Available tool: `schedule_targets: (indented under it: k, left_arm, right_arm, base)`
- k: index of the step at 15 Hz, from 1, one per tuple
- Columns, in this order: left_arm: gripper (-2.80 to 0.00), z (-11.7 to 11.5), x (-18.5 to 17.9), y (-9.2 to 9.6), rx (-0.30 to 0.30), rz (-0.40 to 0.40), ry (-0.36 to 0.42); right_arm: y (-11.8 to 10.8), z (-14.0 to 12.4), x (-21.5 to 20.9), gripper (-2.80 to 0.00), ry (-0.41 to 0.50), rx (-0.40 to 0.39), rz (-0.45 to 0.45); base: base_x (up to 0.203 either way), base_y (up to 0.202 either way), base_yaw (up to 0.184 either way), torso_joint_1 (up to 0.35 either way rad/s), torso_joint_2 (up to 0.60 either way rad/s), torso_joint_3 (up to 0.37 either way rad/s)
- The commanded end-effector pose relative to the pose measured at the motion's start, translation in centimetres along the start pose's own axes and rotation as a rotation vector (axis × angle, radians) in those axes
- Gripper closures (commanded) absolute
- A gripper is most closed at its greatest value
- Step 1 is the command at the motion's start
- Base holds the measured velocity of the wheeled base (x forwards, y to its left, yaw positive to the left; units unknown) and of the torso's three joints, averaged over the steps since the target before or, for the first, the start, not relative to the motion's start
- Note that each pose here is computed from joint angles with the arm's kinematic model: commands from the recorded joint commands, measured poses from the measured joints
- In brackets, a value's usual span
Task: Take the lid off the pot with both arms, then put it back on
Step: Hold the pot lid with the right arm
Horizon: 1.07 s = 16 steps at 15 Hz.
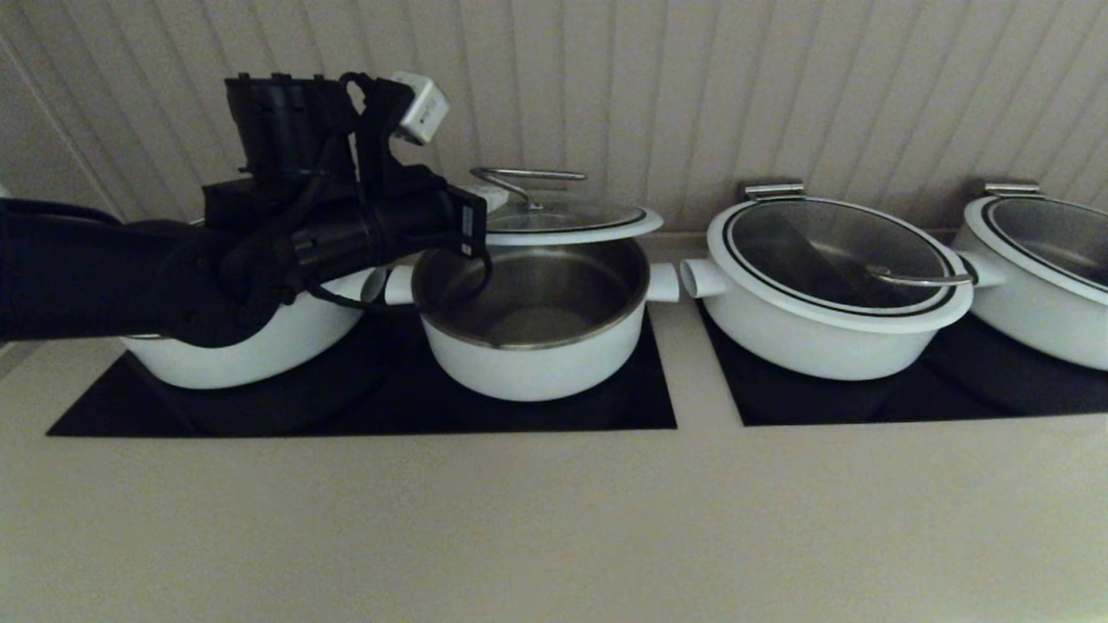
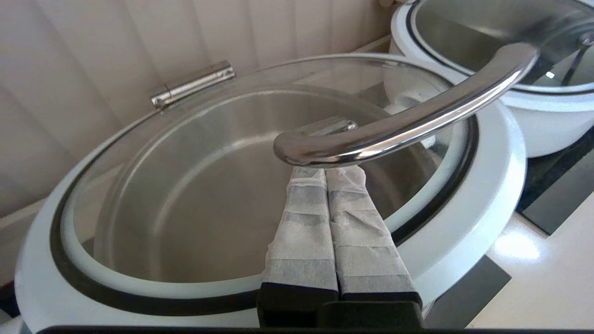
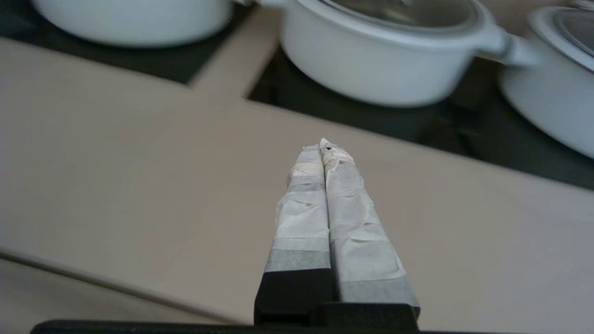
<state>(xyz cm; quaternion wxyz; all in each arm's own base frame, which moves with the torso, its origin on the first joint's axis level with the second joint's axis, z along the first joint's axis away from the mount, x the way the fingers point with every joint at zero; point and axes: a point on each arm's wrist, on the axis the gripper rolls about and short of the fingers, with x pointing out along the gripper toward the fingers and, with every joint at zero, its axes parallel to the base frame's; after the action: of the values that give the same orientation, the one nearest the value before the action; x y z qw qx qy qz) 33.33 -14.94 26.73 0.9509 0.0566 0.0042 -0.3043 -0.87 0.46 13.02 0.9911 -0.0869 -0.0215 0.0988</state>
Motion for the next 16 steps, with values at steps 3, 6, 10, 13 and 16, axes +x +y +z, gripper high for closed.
schedule_targets:
  k: [3, 6, 10, 13, 16]
  left_arm:
    - [0.00, -0.2, 0.3, 0.1, -0.003, 0.000, 0.004]
    - [0.00, -0.3, 0.3, 0.1, -0.005, 0.003, 0.006]
    - [0.00, -0.4, 0.3, 0.1, -0.013, 0.008, 0.010]
    - [0.00, -0.4, 0.3, 0.1, -0.013, 0.010, 0.010]
    - [0.00, -0.3, 0.2, 0.2, -0.015, 0.013, 0.009]
  right_arm:
    - [-1.7, 2.6, 7.7, 0.00, 0.185, 0.047, 0.209]
    - [-1.9, 2.8, 13.7, 0.00, 0.219, 0.027, 0.385]
    - [1.6, 2.0, 22.6, 0.00, 0.147, -0.016, 0.625]
    - [5.1, 2.1, 28.4, 0.00, 0.014, -0.051, 0.712]
    - [8.0, 3.1, 32.8, 0.00, -0.128, -0.063, 0.737]
  base:
    - [0.000, 0.000, 0.000, 0.000, 0.00, 0.000]
    - [0.000, 0.000, 0.000, 0.000, 0.00, 0.000]
    - [0.000, 0.000, 0.000, 0.000, 0.00, 0.000]
    - [0.000, 0.000, 0.000, 0.000, 0.00, 0.000]
    - [0.000, 0.000, 0.000, 0.000, 0.00, 0.000]
